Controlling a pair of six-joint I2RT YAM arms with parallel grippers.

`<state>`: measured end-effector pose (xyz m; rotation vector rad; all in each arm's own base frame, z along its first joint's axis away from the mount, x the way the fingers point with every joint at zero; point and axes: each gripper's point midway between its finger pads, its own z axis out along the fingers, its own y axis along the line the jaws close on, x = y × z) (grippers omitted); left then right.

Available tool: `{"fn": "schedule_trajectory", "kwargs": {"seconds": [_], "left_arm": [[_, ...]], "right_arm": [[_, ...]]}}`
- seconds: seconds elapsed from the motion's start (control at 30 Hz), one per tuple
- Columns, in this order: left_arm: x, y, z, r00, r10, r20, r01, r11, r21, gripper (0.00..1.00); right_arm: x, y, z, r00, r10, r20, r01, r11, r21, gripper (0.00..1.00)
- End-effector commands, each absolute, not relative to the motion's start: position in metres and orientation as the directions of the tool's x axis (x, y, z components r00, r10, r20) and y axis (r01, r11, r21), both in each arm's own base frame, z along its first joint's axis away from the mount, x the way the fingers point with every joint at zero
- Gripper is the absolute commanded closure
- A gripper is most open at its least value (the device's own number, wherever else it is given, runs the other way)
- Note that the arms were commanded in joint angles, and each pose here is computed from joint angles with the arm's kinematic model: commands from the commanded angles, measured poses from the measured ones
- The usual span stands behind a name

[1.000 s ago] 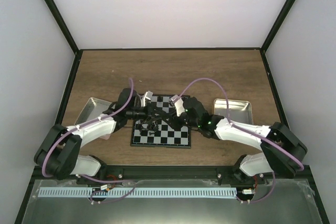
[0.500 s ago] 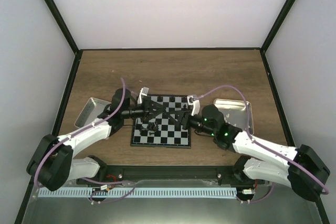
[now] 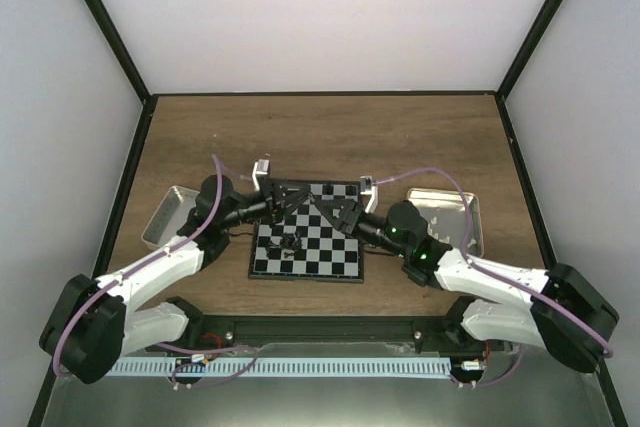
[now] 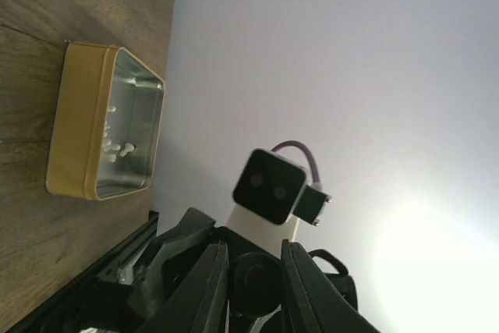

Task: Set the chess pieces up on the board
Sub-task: Place the chess piece on the chessboard.

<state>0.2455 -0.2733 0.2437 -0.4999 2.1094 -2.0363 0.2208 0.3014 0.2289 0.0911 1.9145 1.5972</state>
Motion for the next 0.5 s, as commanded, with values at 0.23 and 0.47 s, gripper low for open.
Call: {"fn": "schedule_trajectory", "kwargs": {"seconds": [0.23,0.47], "left_arm": [[0.249,-0.265,0.251,-0.898,-0.403,0.177,-0.165,-0.065,-0.984,0.85],[0.249,-0.265,0.247,-0.895,-0.404,0.19,-0.176,-0.072,-0.982,0.85]], "right_arm": [[0.234,0.317,0.283,-0.784,0.502,-0.366,-0.379,0.08,0.922,0.64],[0.239,0.327,0.282,-0.798,0.486,-0.356,-0.368,0.076,0.927,0.73]]}}
